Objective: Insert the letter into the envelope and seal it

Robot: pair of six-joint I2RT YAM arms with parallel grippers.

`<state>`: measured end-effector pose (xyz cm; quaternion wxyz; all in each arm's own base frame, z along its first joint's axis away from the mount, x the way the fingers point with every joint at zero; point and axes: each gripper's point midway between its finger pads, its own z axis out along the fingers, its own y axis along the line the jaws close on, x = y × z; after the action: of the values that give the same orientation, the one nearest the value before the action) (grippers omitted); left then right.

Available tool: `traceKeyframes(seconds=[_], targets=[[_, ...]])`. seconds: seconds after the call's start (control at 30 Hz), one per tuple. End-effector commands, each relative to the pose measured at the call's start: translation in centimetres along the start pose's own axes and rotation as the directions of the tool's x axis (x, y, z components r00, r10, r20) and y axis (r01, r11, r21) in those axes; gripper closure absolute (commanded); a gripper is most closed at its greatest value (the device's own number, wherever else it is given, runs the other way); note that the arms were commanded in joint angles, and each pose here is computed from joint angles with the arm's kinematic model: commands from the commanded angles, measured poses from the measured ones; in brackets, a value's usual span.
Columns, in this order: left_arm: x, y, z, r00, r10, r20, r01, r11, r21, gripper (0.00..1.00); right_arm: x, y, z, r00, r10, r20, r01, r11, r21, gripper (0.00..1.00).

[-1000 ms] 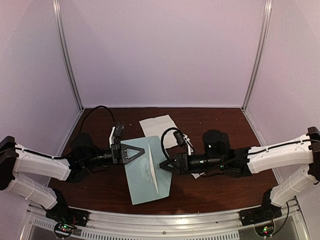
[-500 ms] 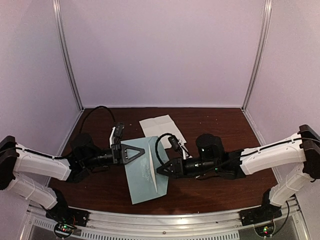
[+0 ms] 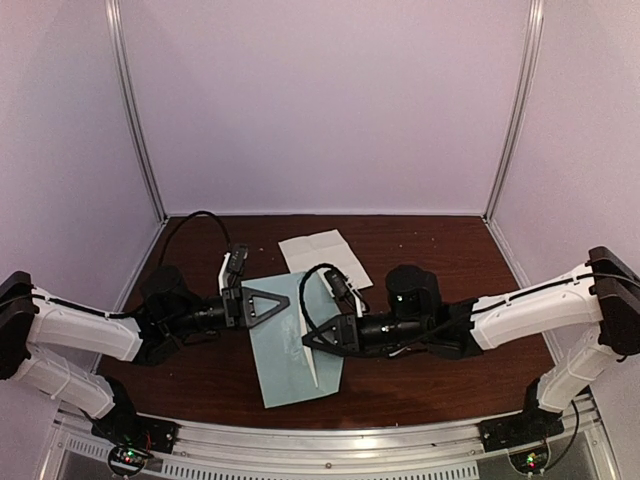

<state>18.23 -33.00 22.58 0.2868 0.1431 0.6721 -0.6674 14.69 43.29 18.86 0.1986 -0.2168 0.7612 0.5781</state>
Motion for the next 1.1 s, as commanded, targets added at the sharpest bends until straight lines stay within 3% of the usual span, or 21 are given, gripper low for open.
traceKeyframes(seconds=[0.0,0.3,0.6,0.77,1.07], targets=[[-0.8,-1.9,0.2,0.999,0.05,0.019,-0.051,0.996,0.07,0.96,-0.6,1.1,0.5,1.0,-0.011,0.009,0.012,0.999,-0.039,1.0],[-0.5,-1.3,0.3,0.999,0.044,0.012,-0.045,0.997,0.059,0.8,-1.0,1.9,0.8,1.0,-0.018,0.022,0.02,0.997,-0.071,1.0],[-0.4,-1.2,0.5,0.999,0.047,0.008,-0.047,0.997,0.06,0.82,-1.2,3.1,2.1,1.0,-0.022,0.019,0.024,0.992,-0.126,1.0],[-0.4,-1.0,0.2,0.999,0.043,0.019,-0.044,0.998,0.046,0.93,-1.4,3.0,1.7,0.999,-0.025,0.034,0.029,0.994,-0.106,1.0],[-0.7,0.0,-0.8,0.998,0.053,0.036,-0.052,0.998,-0.024,1.0,-2.7,0.7,-3.0,0.993,-0.05,0.111,0.042,0.996,0.076,0.59]])
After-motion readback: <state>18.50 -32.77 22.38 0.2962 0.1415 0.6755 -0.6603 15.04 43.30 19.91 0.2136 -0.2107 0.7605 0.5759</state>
